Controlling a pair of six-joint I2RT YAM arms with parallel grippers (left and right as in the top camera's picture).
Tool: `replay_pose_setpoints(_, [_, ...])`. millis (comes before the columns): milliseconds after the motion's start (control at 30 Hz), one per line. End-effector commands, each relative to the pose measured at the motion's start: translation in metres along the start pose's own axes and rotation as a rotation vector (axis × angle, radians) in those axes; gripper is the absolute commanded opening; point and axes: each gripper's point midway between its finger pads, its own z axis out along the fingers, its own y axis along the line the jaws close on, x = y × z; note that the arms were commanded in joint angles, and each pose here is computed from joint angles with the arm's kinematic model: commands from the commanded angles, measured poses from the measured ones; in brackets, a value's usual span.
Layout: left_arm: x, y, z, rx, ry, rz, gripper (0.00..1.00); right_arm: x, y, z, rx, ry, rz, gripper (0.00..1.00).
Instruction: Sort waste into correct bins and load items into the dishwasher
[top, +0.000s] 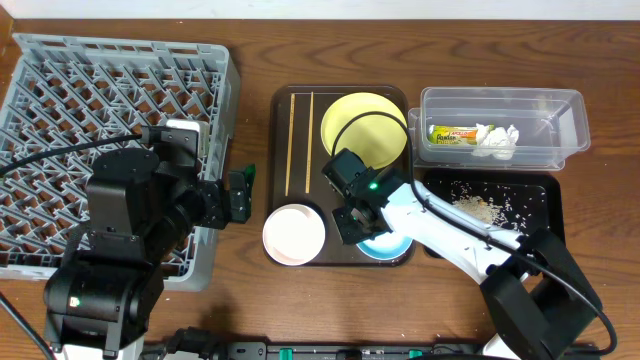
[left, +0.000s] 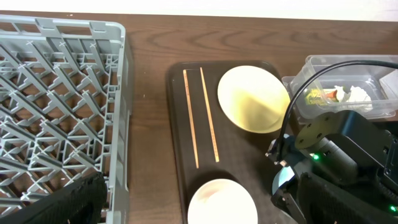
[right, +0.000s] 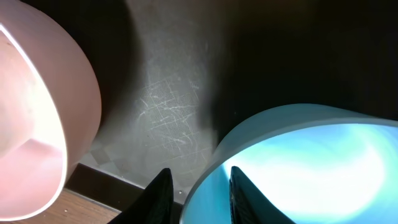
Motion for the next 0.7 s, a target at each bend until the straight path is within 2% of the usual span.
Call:
replay_pose_setpoints(0, [-0.006,-0.002,-0.005,0.011,-0.020,-0.012,0.98,-0.017,-0.002,-0.013,-0.020,-0.048,0.006,0.27])
replay_pose_setpoints(167, [-0.006,-0.002,-0.005,0.011,-0.020,-0.012,0.98,-0.026,0.005,-0.043,-0.059,-0.128,-0.062,0.29])
replay_pose_setpoints(333, [-0.006,-0.002,-0.005,0.011,-0.020,-0.012,0.98,-0.035,0.010,-0.076,-0.099,-0.232,-0.081,0.40])
replay_pose_setpoints(500, [-0.006,-0.002,-0.005,0.011,-0.020,-0.012,0.98,-0.043,0.038,-0.112,-0.259,-0.342,-0.197,0.50])
replay_pose_setpoints(667, [-0.005,-0.008,-0.005,0.043,-0.013,-0.033,0.98,-0.043,0.056,-0.118,-0.347,-0.351,-0.215,0.50])
